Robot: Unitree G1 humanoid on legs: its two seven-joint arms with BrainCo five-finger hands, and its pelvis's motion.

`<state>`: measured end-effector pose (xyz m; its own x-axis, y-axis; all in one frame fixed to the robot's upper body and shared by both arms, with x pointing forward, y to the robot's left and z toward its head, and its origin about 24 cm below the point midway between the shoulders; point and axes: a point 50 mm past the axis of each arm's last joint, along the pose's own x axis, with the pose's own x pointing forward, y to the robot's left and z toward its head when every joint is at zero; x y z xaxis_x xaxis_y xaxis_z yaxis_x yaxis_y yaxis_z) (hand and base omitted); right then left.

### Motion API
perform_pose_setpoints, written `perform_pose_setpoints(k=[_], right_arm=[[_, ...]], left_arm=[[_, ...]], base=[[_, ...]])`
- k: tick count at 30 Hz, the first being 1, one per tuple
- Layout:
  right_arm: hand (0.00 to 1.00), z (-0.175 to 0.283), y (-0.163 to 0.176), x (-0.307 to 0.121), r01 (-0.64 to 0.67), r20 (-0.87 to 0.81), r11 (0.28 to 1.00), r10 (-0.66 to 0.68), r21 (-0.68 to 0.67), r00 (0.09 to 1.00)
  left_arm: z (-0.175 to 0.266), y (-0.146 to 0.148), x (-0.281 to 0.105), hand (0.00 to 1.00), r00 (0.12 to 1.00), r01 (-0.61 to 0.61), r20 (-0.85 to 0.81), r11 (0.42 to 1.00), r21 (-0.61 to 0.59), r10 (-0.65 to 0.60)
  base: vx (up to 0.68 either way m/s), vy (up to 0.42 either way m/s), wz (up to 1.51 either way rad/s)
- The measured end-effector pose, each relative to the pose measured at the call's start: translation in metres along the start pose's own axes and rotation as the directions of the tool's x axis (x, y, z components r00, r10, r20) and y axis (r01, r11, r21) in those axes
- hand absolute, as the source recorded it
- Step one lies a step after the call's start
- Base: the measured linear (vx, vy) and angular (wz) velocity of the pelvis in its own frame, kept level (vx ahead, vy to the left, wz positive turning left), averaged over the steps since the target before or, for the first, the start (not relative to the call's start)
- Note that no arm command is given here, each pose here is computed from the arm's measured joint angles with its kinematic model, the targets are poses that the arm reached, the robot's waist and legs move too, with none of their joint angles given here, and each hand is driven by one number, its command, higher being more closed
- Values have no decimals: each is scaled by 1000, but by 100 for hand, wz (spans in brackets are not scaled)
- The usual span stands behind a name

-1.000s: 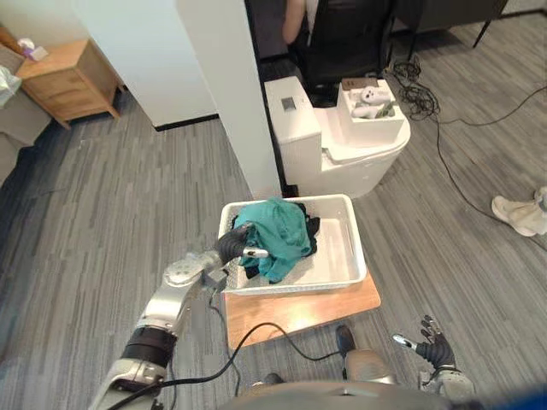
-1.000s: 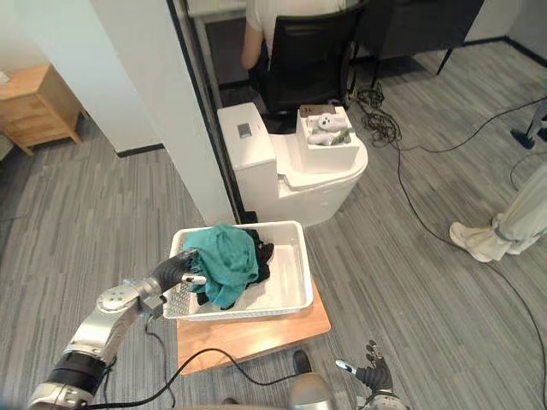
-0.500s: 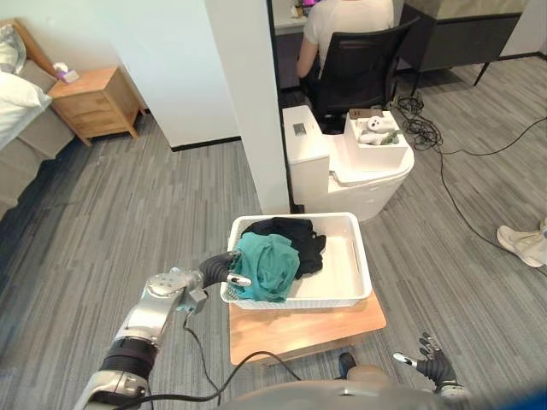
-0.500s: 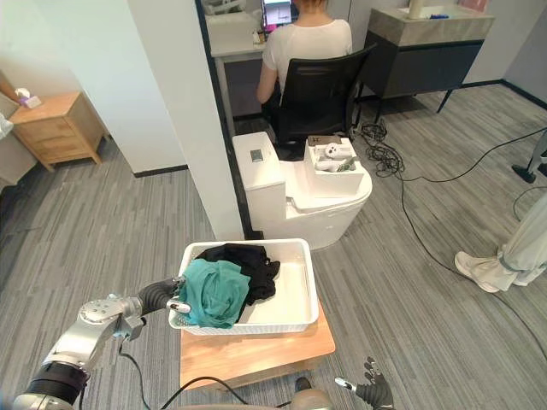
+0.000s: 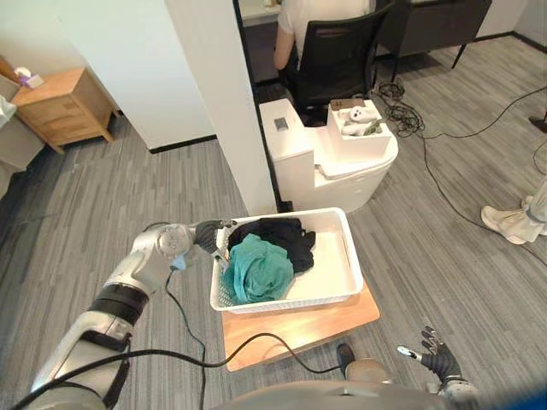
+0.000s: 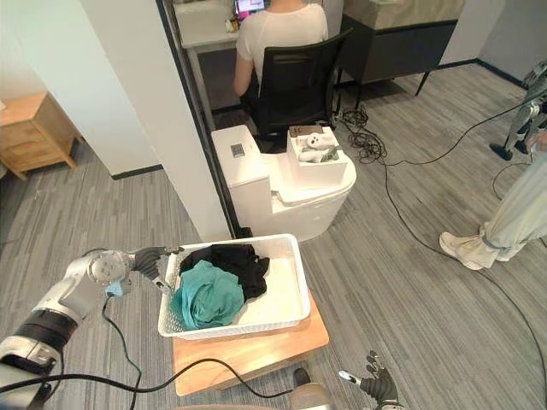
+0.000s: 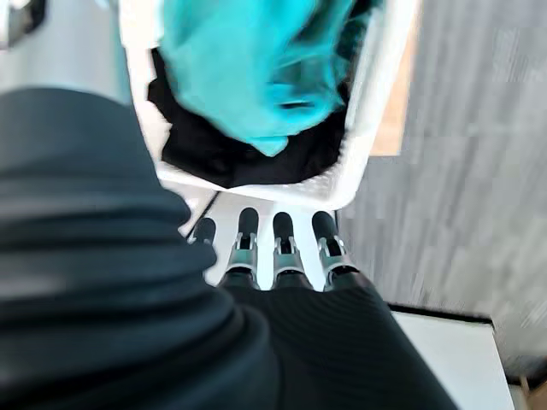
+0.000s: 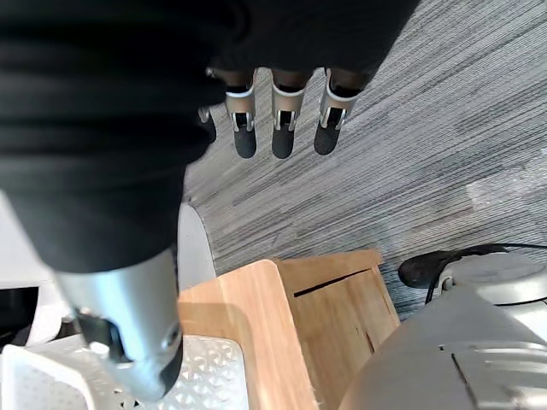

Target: Tidy the bed and pick cloth on bed and put in laundry

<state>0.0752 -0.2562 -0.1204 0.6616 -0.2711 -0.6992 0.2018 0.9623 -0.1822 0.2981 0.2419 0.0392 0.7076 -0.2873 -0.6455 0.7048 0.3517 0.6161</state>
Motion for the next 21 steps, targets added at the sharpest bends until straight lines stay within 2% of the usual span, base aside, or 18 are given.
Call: perform_pose_setpoints(k=[6, 10, 13, 15, 16, 18, 19, 20, 21], right_arm=[[0, -12, -12, -11, 39, -30, 999, -40, -14, 999], [0, -13, -11, -11, 41, -30, 999, -41, -8, 999], [0, -16, -11, -13, 55, -40, 998, -54, 11, 998], [0, -25, -7, -15, 55, -74, 998, -53, 30, 996], [0, -26, -5, -16, 54, -83, 998, -51, 35, 995], [0, -33, 1, -16, 44, -117, 998, -38, 49, 992], [0, -34, 3, -16, 40, -121, 998, -33, 53, 992], [0, -36, 7, -16, 35, -131, 997, -27, 62, 991], [0, -41, 14, -18, 27, -153, 996, -14, 81, 988]], left_arm=[[13, -12, -7, 0, 977, 103, 200, 981, -167, -68], [15, -12, -23, 0, 949, 75, 314, 950, -302, 25], [7, -15, -37, 0, 921, 21, 349, 873, -487, 172], [-7, -37, -38, 0, 915, -8, 302, 761, -649, 268], [-11, -45, -37, 0, 918, -10, 284, 733, -680, 276], [-19, -89, -33, 0, 938, 13, 219, 605, -796, 268], [-21, -102, -31, 0, 944, 20, 201, 562, -827, 262], [-24, -124, -30, 0, 955, 24, 166, 496, -868, 245], [-28, -155, -26, 0, 973, 24, 110, 384, -923, 204]], base=[[-34, -13, 4], [-21, -17, 10], [-28, -31, 24], [-10, -46, 27], [-3, -44, 31], [1, -34, 37], [-12, -21, 33], [1, -20, 27], [11, -24, 27]])
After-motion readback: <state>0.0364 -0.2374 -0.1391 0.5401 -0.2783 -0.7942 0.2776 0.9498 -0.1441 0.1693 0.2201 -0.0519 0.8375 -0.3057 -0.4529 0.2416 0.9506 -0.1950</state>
